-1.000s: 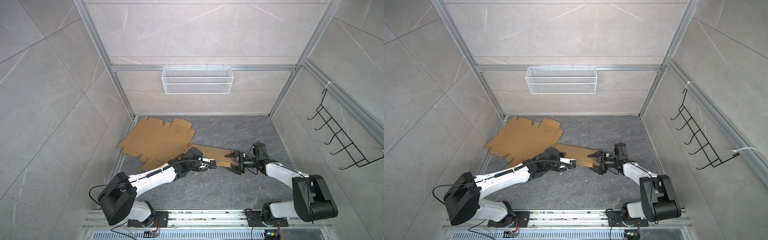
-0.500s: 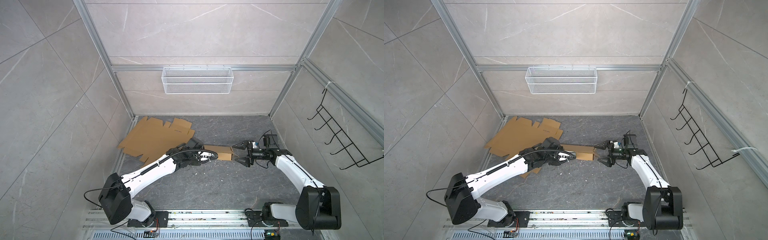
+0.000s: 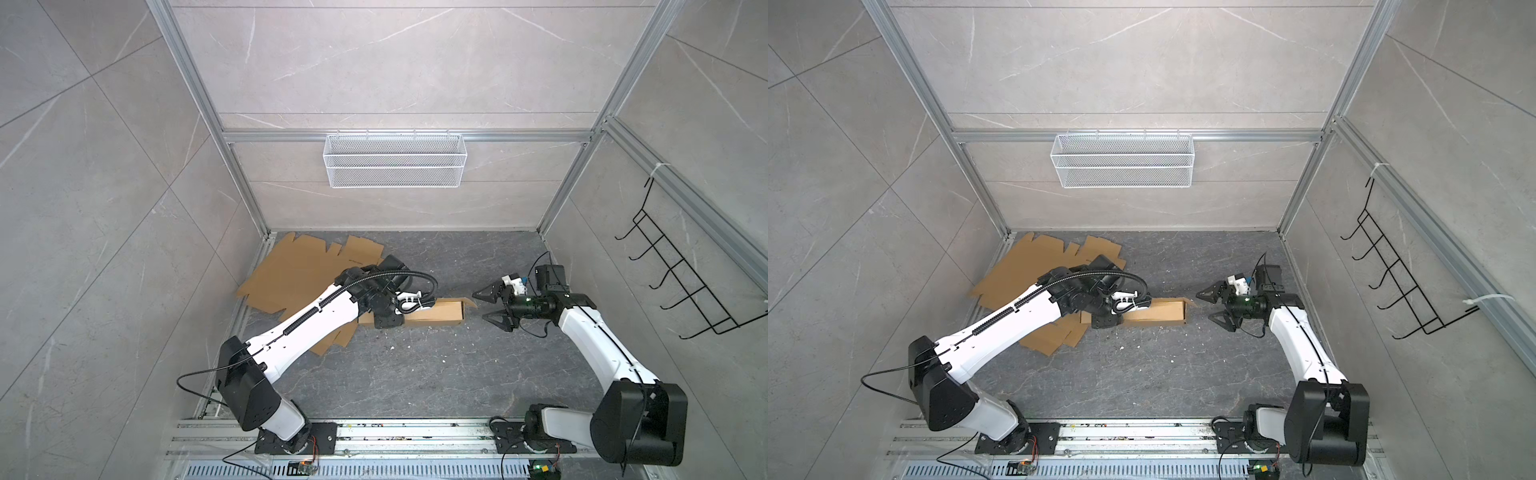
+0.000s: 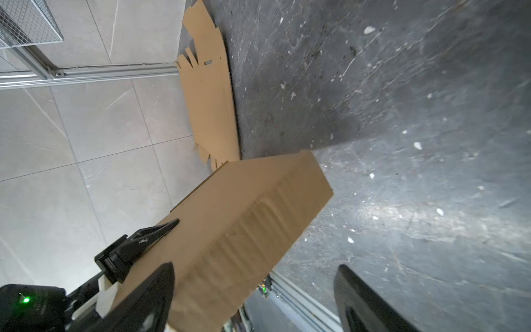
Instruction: Fold the paper box
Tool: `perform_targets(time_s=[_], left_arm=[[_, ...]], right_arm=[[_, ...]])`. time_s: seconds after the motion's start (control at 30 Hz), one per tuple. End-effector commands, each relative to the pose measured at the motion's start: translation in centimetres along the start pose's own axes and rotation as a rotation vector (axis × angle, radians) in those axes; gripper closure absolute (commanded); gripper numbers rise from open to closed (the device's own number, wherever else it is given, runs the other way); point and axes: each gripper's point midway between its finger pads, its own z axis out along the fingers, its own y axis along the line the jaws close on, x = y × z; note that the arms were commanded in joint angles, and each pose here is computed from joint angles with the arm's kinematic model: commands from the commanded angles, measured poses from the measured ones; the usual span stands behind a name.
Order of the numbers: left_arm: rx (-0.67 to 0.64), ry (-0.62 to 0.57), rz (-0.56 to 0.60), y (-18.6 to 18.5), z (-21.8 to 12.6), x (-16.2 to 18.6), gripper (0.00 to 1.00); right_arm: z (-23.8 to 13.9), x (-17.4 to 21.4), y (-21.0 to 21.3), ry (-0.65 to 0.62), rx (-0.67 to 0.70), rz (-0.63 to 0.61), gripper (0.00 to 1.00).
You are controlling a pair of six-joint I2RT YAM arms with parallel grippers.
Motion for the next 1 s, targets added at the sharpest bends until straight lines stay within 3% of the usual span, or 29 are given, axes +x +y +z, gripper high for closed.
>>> perform_targets(time_s=[0.0, 0.27, 0.57, 0.97], left_arm=[[0.095, 0.0, -0.064, -1.0, -0.7, 0.1, 0.53], [0.188, 0.046, -0.127, -0.8, 1.4, 0.8, 0.54], [0.239, 0.08, -0.145, -0.2, 2.8, 1.1, 0.52], [0.277, 0.115, -0.147, 0.4, 4.4, 0.7, 0.51]], right_arm=[[-1.2, 0.7, -0.6, -0.035, 0.06, -0.124, 0.11], [-1.9, 2.1, -1.5, -0.093, 0.083, -0.229, 0.11], [-2.1, 3.1, 0.3, -0.216, -0.079, -0.381, 0.14], [3.2, 2.0, 2.9, -0.103, -0.05, -0.492, 0.16]])
